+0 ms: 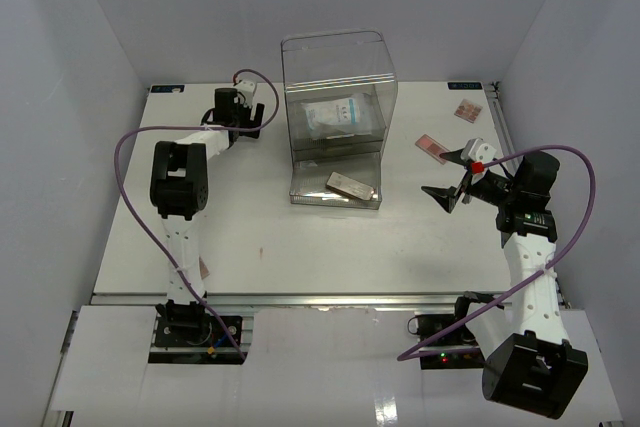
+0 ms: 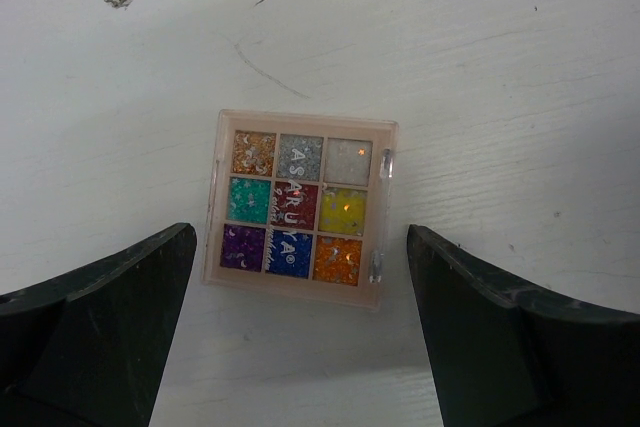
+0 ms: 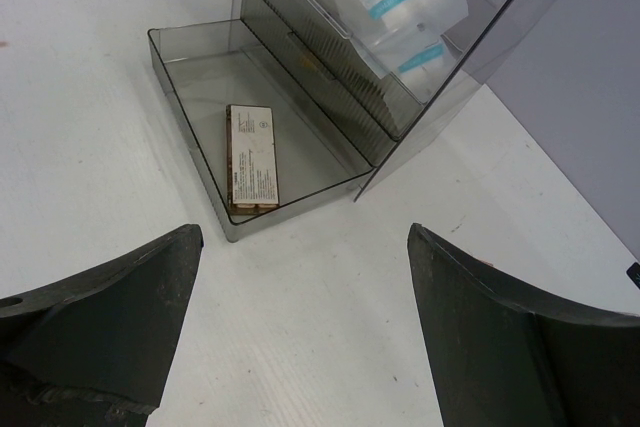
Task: Organize the makeup
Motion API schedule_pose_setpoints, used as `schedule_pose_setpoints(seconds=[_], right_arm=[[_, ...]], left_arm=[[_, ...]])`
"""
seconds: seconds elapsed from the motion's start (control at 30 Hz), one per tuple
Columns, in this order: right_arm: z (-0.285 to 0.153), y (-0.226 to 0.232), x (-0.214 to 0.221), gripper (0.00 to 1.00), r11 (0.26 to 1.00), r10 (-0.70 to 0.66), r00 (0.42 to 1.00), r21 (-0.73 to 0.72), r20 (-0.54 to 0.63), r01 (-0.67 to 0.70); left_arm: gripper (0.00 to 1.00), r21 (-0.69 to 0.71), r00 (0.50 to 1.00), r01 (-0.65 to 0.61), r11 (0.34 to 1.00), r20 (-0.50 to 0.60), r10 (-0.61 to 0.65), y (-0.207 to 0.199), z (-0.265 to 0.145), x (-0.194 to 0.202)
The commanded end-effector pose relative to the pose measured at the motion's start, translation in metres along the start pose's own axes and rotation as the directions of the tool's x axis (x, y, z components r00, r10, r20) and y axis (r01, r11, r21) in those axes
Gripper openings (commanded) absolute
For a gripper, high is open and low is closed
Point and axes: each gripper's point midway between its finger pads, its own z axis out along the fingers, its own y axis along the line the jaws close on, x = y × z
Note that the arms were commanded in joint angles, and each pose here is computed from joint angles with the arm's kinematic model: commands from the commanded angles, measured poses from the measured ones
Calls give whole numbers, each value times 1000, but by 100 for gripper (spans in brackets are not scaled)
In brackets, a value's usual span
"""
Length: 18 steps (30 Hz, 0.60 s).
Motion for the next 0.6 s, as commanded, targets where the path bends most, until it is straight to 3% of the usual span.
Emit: schedule_pose_setpoints(seconds=[0.0,0.23,0.57], right_arm=[[1,4,1,90,1000,-4,1000,-18,8,5],[2,4,3,90,1000,1,1000,-18,5,0],[2,4,3,90,1000,-4,1000,-14,2,4]], left_arm=[[98,-2,1000,-14,1000,18,14,1,-3,-11],[98,20,999,8,1000,-50,-7,-5,7,11],[93,113,986,135,984,-112,-123,-12,4,33]])
